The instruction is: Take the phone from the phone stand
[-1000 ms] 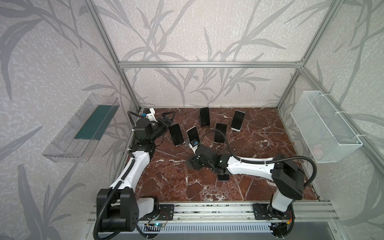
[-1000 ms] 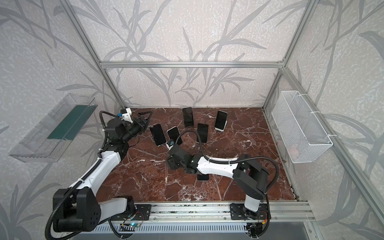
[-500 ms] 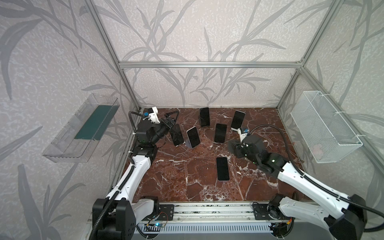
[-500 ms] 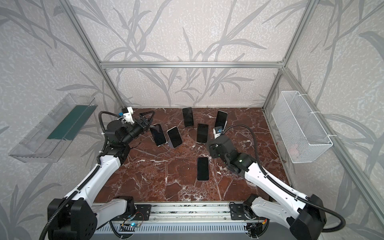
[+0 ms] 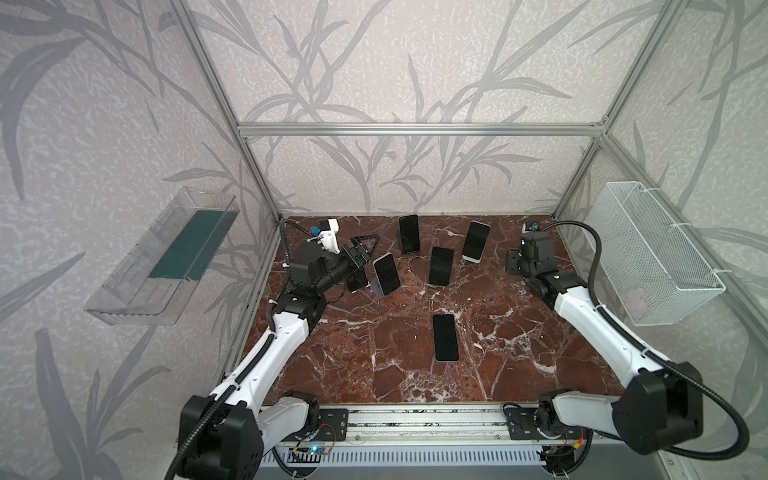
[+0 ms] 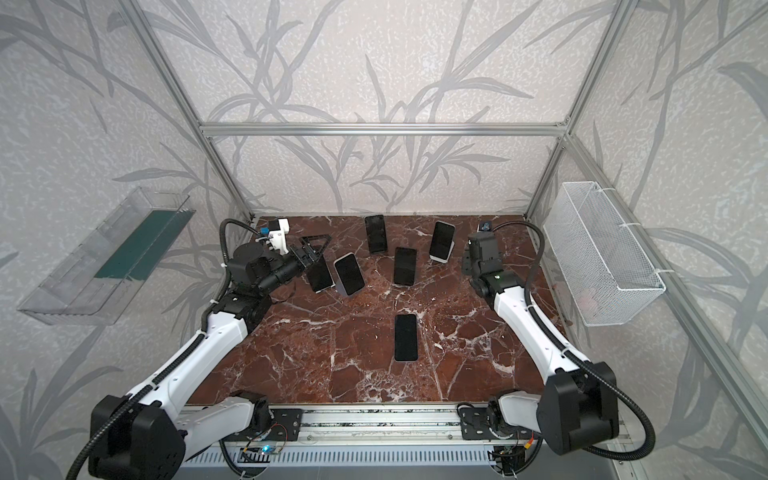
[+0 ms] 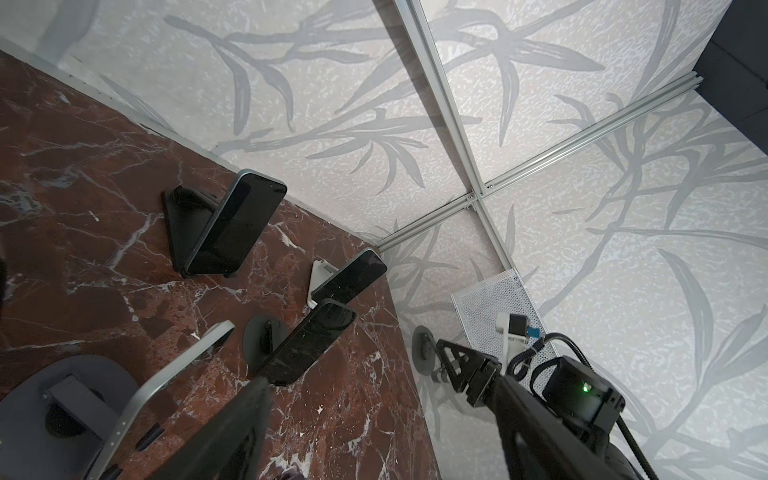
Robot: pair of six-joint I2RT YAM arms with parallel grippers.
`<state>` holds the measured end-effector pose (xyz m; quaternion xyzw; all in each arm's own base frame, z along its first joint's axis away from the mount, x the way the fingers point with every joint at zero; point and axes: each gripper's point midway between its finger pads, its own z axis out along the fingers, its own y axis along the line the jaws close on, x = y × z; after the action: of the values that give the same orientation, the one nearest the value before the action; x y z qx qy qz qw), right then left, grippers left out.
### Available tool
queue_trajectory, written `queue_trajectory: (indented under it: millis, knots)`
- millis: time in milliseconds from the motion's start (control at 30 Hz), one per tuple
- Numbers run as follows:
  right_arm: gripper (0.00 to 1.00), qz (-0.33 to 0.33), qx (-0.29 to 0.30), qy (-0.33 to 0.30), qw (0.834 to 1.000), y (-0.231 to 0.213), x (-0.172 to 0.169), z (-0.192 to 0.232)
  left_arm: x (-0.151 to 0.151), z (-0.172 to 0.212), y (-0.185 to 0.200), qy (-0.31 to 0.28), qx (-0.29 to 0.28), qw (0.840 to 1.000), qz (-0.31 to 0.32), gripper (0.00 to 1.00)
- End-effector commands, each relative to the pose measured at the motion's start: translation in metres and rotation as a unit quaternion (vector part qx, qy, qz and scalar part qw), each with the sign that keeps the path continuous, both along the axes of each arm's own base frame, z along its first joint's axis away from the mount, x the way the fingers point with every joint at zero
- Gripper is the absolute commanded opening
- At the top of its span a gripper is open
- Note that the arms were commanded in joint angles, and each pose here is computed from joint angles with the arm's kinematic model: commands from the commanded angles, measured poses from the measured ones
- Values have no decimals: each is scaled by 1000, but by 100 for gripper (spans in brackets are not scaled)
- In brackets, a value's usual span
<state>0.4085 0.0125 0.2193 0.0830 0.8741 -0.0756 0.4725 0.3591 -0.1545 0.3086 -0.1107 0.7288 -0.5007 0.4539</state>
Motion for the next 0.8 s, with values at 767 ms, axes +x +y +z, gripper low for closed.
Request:
queue_trajectory:
  millis: [767]
  knots:
    - [52,19,96,101,990,-14,57,-128,12,-4,-7,10,-3,1000,-15,85]
